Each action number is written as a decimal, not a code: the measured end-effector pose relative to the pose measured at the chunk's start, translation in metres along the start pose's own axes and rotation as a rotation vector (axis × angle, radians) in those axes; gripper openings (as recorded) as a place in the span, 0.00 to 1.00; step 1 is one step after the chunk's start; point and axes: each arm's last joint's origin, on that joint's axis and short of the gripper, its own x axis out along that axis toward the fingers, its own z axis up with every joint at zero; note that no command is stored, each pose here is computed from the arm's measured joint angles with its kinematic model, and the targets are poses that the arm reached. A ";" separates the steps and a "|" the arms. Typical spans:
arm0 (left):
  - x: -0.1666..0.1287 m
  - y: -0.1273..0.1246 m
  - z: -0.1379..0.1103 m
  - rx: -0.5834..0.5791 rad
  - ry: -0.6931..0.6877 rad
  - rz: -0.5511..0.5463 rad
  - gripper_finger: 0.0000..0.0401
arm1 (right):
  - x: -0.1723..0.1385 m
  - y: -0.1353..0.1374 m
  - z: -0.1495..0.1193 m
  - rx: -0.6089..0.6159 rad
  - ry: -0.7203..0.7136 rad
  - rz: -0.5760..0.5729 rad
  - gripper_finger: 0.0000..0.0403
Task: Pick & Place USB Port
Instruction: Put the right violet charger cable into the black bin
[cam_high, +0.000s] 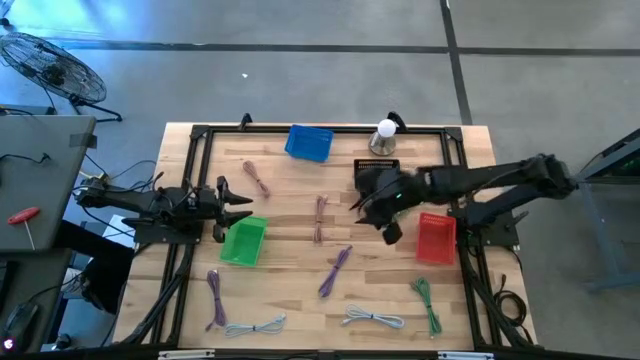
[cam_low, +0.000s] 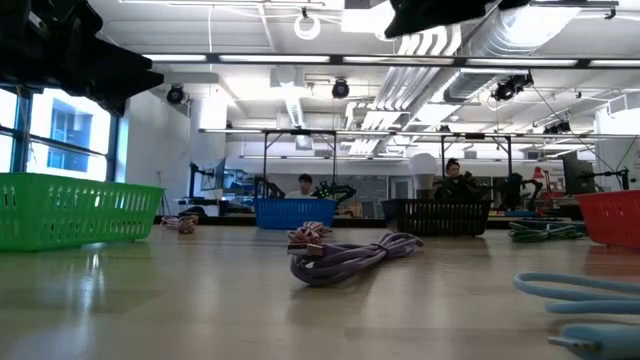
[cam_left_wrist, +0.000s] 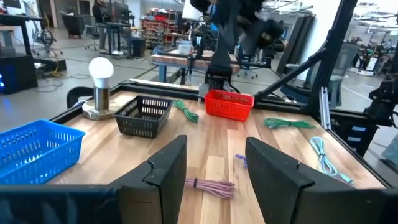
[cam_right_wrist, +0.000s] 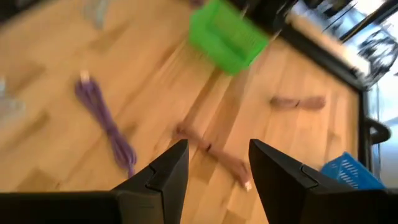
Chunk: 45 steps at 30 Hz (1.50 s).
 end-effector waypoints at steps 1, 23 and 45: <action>0.000 0.000 0.000 0.000 0.000 0.000 0.40 | 0.006 0.002 0.002 -0.019 0.030 0.010 0.40; 0.000 -0.001 0.002 -0.014 -0.014 -0.044 0.40 | 0.133 0.047 0.019 -0.211 0.391 0.268 0.40; 0.000 -0.001 0.001 -0.067 -0.004 -0.045 0.40 | 0.155 0.070 0.011 -0.182 0.447 0.359 0.39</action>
